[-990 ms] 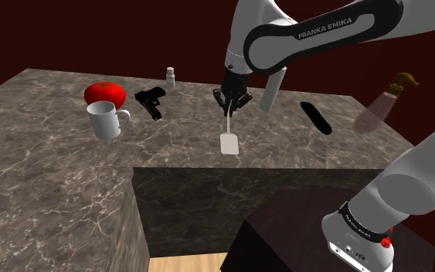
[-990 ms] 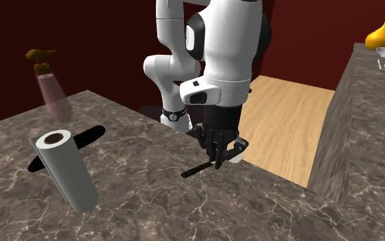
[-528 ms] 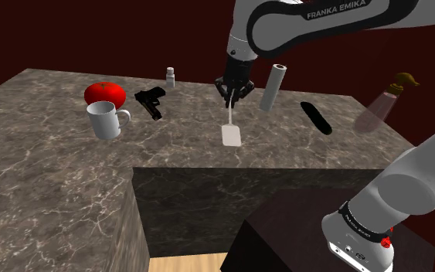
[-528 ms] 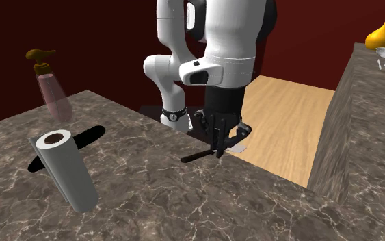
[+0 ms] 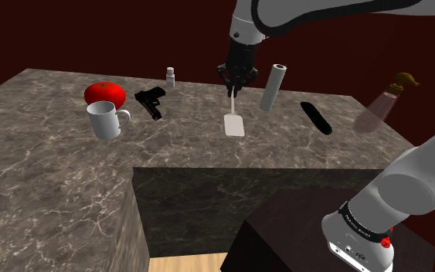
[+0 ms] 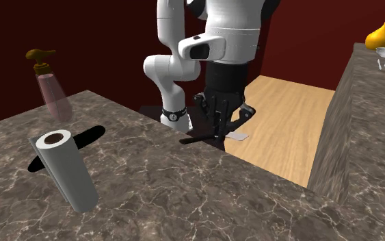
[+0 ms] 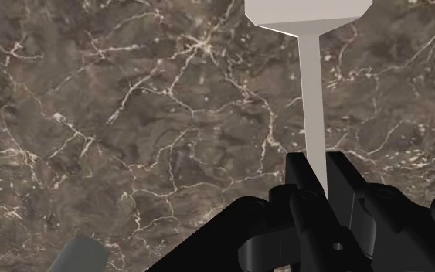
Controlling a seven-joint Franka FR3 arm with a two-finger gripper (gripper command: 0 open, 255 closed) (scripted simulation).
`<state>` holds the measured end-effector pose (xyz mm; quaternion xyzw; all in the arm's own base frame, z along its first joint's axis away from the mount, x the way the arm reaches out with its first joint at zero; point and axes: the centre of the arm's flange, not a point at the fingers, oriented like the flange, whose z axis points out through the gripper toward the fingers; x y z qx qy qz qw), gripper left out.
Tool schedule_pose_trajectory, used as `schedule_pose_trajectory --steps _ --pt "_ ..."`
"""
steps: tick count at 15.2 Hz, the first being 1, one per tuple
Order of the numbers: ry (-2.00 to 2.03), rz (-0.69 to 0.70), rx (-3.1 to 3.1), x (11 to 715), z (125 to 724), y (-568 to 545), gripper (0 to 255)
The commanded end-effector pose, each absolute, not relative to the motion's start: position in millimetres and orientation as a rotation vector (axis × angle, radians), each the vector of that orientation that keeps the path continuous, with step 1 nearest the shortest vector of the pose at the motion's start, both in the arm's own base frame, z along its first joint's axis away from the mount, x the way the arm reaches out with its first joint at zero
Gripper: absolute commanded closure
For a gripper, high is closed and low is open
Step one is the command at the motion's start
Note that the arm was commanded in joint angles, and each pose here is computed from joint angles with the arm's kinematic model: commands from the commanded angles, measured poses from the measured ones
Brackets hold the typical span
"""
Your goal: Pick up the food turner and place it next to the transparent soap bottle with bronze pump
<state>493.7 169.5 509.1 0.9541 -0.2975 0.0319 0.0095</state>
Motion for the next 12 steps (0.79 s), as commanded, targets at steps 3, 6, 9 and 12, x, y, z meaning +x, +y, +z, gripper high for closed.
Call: schedule_pose_trajectory --steps 3,6,9,12 --pt "-0.929 0.099 2.979 494.0 531.0 168.8 255" --pt "-0.929 0.099 2.979 494.0 546.8 168.8 255" --pt "-0.929 0.099 2.979 494.0 562.7 168.8 255" --pt "-0.929 0.099 2.979 494.0 578.5 168.8 255"
